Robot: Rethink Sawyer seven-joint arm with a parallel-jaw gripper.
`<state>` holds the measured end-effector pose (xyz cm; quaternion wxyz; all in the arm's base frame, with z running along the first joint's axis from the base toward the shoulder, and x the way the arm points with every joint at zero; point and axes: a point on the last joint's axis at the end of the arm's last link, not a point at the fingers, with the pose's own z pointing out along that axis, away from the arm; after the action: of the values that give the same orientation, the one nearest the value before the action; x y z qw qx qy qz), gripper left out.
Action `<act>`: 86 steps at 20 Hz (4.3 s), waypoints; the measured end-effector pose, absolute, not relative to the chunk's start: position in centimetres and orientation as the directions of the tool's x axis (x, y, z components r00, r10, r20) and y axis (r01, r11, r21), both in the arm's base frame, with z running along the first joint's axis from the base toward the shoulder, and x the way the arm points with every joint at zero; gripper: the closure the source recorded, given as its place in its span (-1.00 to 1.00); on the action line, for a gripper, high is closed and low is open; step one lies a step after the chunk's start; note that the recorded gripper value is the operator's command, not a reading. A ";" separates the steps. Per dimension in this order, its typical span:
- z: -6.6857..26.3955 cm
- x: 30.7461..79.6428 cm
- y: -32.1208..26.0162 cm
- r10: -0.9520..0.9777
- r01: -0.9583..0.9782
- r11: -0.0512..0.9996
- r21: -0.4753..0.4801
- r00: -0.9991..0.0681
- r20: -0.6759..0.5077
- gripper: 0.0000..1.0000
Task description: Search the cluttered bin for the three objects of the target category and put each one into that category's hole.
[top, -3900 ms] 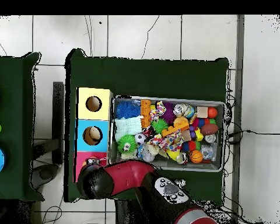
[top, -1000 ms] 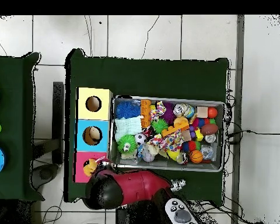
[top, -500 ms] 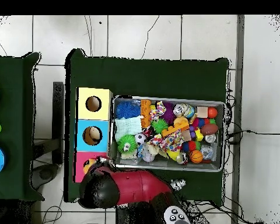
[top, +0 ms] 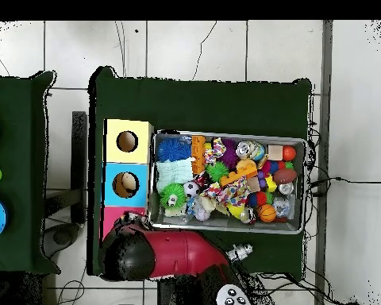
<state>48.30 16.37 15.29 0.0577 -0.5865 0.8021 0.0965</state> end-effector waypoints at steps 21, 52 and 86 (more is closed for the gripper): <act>11.8 55.7 2.6 -0.842 -0.864 0.501 0.046 -0.499 -0.206 1.00; 18.3 50.7 16.3 -0.833 -0.851 0.522 0.052 -0.522 -0.183 1.00; 10.8 45.1 18.3 -0.815 -0.830 0.550 0.085 -0.557 -0.159 1.00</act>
<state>45.14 18.28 10.82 0.0502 -0.4681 0.8790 0.0752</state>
